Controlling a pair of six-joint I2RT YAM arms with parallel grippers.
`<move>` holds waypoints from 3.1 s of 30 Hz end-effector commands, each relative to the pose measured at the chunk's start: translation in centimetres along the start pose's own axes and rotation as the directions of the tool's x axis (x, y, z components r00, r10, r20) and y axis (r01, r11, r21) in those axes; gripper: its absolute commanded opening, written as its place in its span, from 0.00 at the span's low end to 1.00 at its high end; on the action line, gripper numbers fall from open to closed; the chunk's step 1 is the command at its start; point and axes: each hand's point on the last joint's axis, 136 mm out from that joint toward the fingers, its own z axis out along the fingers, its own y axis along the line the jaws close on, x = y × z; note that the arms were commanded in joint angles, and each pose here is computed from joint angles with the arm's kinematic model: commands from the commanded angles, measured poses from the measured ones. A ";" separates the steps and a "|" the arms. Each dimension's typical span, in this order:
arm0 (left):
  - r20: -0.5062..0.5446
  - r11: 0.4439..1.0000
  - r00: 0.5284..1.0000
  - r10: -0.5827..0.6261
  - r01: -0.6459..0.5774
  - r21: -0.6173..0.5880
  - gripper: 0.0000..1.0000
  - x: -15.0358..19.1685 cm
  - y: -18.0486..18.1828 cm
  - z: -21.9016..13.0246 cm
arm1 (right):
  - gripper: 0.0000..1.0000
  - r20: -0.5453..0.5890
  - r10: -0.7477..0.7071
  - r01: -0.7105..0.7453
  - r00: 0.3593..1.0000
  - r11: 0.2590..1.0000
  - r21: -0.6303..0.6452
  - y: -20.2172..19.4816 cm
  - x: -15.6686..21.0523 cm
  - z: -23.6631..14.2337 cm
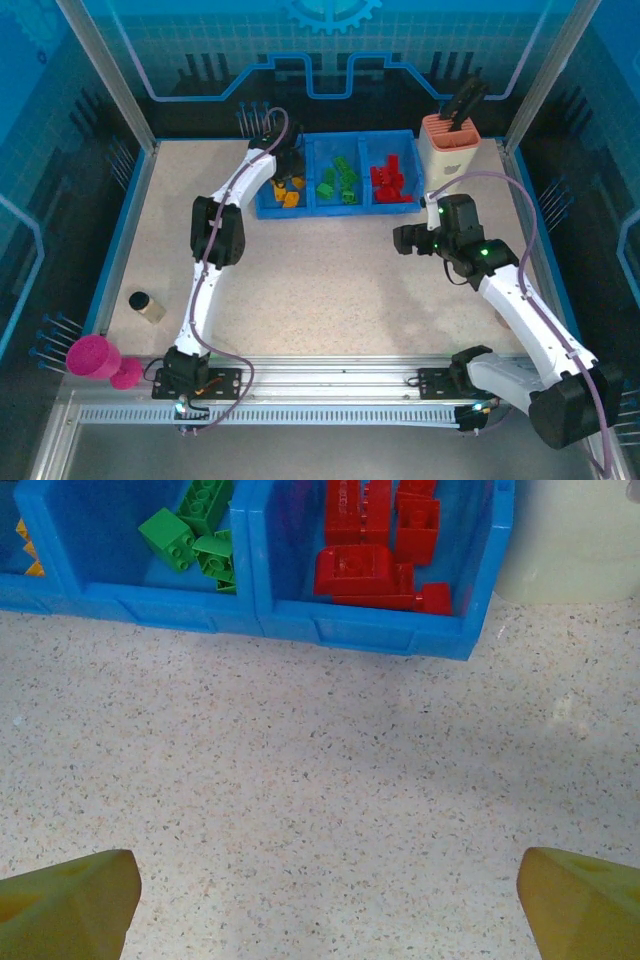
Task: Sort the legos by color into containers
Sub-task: Place the lego in the container, then reset both arms
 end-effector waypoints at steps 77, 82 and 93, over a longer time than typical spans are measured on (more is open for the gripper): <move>0.638 0.956 0.737 0.223 -0.295 0.007 0.99 9.4 19.4 -12.6 | 1.00 0.412 -0.145 0.046 0.899 0.969 0.241 -8.8 1.2 12.1; 0.639 0.955 0.736 0.223 -0.295 0.006 0.99 9.4 19.4 -12.6 | 1.00 0.412 -0.144 0.045 0.900 0.969 0.241 -8.8 1.2 12.1; 0.639 0.956 0.737 0.222 -0.294 0.006 0.99 9.4 19.4 -12.6 | 1.00 0.397 -0.126 0.070 0.909 0.986 0.152 -8.2 1.1 12.6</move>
